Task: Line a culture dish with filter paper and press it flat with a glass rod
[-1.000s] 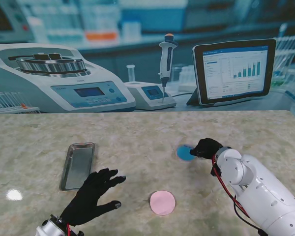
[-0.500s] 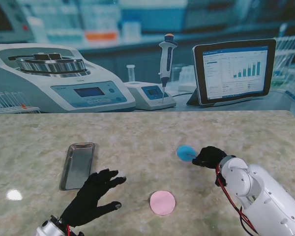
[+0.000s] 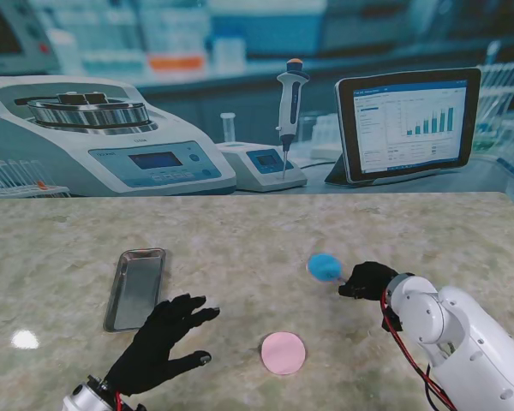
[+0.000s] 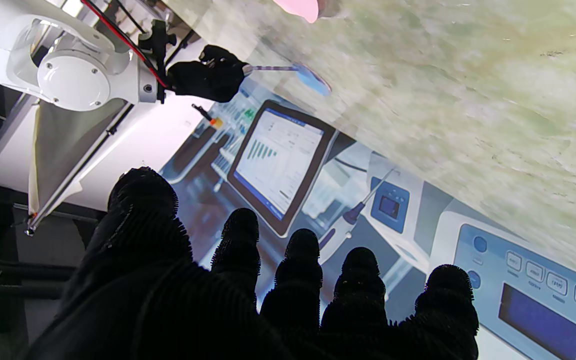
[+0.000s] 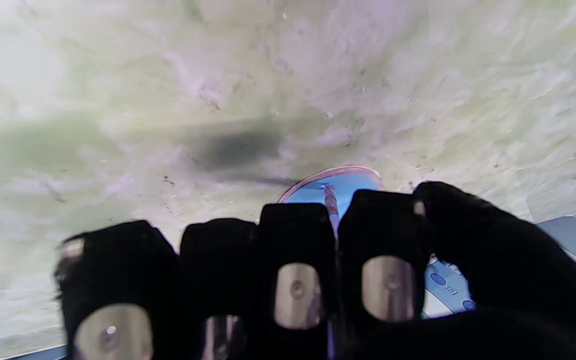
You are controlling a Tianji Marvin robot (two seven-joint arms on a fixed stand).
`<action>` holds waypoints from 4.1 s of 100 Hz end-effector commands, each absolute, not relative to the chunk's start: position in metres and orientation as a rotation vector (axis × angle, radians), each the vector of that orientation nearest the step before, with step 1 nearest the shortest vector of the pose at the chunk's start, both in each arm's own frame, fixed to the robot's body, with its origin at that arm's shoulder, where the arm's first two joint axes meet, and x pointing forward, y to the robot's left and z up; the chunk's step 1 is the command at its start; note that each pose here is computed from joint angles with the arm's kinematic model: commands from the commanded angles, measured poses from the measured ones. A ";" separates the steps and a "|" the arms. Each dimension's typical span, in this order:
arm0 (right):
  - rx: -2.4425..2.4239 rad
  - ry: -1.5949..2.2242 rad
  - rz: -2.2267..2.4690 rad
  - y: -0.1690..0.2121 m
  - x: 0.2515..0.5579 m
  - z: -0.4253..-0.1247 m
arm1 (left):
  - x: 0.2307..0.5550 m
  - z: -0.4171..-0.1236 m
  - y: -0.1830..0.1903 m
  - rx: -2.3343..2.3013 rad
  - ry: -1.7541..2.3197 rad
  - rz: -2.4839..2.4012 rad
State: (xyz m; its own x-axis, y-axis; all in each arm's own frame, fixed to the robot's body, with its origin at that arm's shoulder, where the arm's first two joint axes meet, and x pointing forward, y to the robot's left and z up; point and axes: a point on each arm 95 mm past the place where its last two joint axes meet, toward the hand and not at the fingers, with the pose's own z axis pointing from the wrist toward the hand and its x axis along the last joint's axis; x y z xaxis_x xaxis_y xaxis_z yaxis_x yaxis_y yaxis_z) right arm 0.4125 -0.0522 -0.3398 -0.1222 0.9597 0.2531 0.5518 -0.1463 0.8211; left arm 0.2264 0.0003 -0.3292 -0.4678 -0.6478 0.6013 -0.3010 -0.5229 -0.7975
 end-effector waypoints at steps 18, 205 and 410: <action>1.690 1.629 1.257 -0.053 0.408 -0.340 | 0.224 -0.328 -0.002 -1.466 1.381 -2.098; 1.713 1.698 1.156 -0.043 0.428 -0.341 | 0.222 -0.325 0.000 -1.465 1.369 -2.096; 1.718 1.706 1.142 -0.047 0.408 -0.340 | 0.222 -0.321 -0.002 -1.455 1.361 -2.122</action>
